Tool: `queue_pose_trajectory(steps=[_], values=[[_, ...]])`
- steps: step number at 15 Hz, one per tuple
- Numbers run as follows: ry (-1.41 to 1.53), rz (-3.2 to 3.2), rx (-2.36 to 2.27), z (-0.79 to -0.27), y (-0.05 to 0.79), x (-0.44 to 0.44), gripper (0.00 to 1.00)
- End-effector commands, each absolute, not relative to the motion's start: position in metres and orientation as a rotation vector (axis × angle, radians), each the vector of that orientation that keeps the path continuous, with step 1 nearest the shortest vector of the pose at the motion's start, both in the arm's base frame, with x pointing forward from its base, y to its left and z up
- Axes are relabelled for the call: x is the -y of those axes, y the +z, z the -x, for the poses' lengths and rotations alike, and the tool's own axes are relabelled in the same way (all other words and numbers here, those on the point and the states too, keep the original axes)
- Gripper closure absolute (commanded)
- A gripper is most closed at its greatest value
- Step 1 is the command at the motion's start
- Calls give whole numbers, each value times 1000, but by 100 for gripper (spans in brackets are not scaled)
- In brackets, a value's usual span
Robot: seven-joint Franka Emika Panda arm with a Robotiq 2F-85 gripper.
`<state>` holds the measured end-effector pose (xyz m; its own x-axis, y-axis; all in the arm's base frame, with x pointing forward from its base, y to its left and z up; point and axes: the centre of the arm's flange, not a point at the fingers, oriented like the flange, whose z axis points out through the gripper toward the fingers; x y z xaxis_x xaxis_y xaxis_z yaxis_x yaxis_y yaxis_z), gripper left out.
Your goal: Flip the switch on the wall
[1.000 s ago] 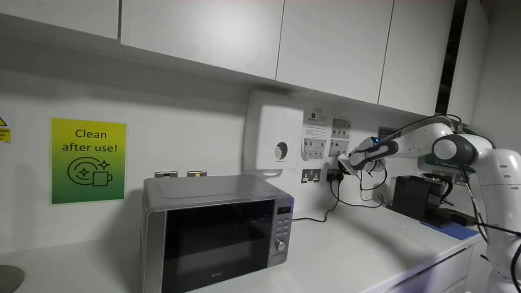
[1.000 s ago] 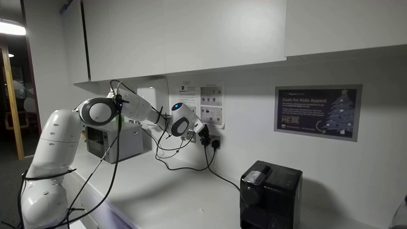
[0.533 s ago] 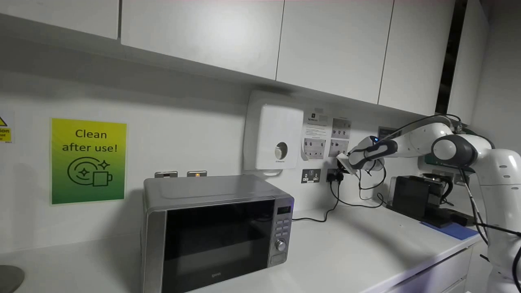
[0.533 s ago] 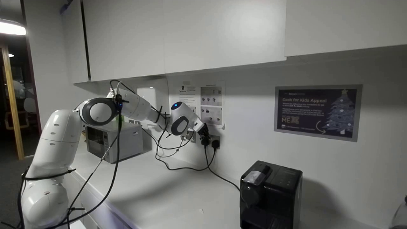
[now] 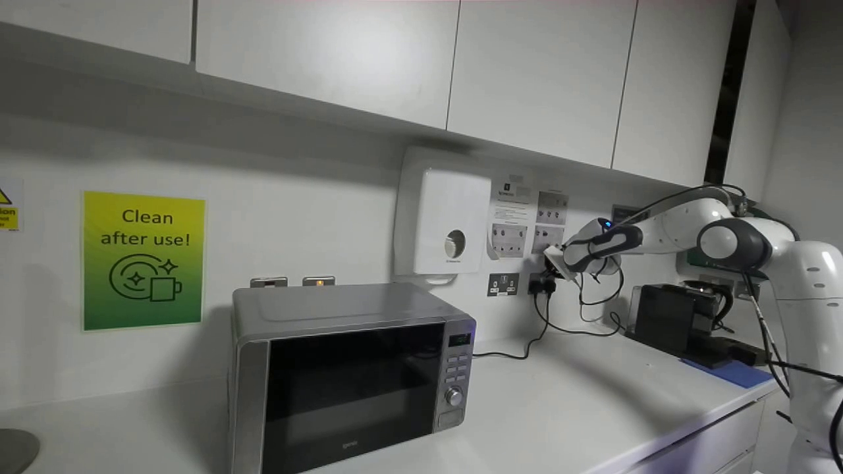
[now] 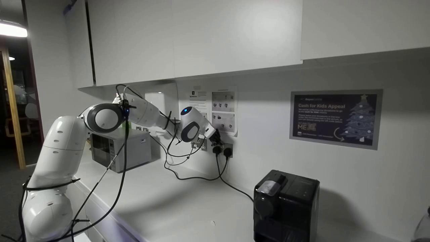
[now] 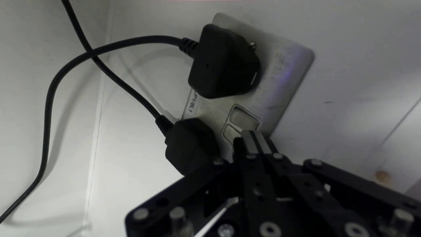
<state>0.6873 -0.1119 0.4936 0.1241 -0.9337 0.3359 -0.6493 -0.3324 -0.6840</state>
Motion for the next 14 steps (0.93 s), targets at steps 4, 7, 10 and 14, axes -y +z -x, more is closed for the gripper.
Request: queue_pose_trajectory(steps=[4, 7, 10, 14], values=[[-1096, 2012, -1568, -692, 495, 122, 100], [-1092, 2034, -1575, -688, 486, 126, 100], [-1089, 2045, -1576, -690, 478, 125, 100], [-1091, 2046, -1559, -691, 483, 117, 100]])
